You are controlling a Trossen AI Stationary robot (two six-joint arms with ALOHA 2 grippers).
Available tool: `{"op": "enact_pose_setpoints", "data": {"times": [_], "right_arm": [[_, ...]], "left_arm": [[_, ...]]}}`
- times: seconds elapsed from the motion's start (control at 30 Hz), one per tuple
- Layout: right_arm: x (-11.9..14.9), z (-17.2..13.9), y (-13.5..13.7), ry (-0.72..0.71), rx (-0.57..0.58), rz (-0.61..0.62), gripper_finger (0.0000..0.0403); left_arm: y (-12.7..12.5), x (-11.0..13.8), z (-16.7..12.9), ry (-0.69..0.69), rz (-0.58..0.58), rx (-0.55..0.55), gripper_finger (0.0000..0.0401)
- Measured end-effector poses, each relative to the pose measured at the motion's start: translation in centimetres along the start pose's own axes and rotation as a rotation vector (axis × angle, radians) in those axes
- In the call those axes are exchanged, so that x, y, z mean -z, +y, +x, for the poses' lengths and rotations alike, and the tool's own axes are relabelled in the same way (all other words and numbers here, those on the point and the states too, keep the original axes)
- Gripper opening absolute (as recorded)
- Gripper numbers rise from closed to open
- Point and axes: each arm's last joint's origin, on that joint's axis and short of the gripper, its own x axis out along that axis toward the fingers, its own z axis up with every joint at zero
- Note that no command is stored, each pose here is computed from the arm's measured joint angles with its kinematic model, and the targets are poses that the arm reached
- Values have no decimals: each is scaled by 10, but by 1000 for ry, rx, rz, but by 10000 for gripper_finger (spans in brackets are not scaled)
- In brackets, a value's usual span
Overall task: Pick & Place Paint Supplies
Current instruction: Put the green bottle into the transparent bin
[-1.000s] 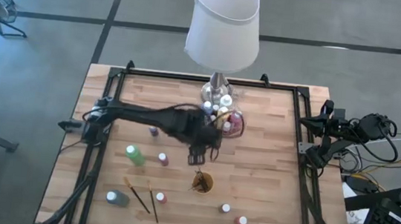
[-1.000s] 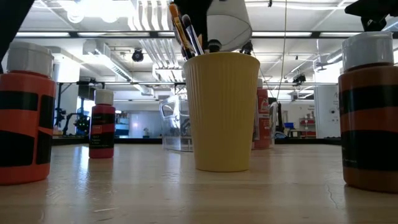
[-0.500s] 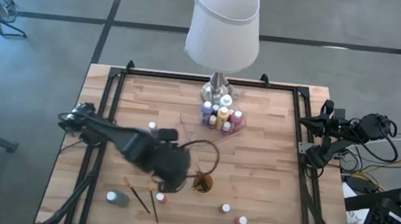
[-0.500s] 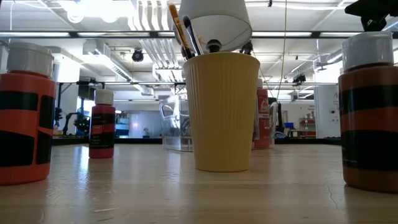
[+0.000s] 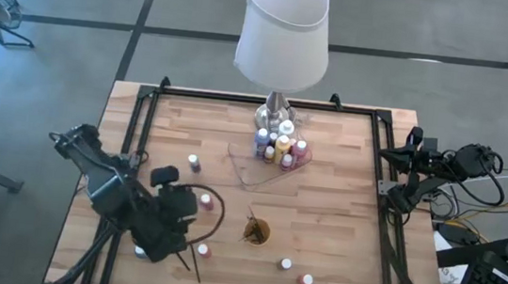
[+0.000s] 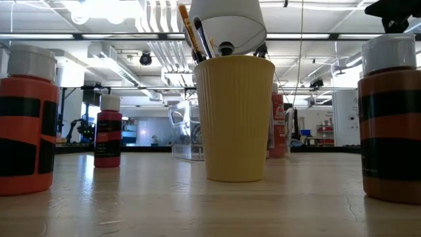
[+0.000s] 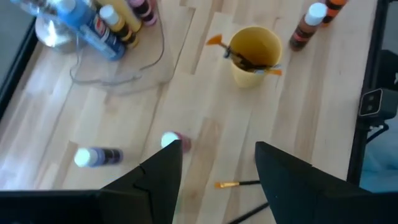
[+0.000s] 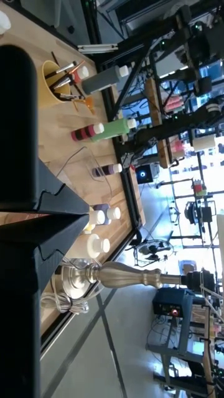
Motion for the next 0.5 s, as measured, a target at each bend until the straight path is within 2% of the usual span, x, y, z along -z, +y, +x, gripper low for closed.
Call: {"op": "enact_pose_setpoints", "data": {"times": [0.13, 0.33, 0.5], "right_arm": [[0, 0, 0, 0, 0, 0, 8], [0, 0, 0, 0, 0, 0, 8], [0, 0, 0, 0, 0, 1, 8]], "left_arm": [[3, 13, 4, 21, -39, -22, 206], [3, 33, 27, 82, -72, -107, 206], [12, 46, 36, 109, -146, -149, 206]]}}
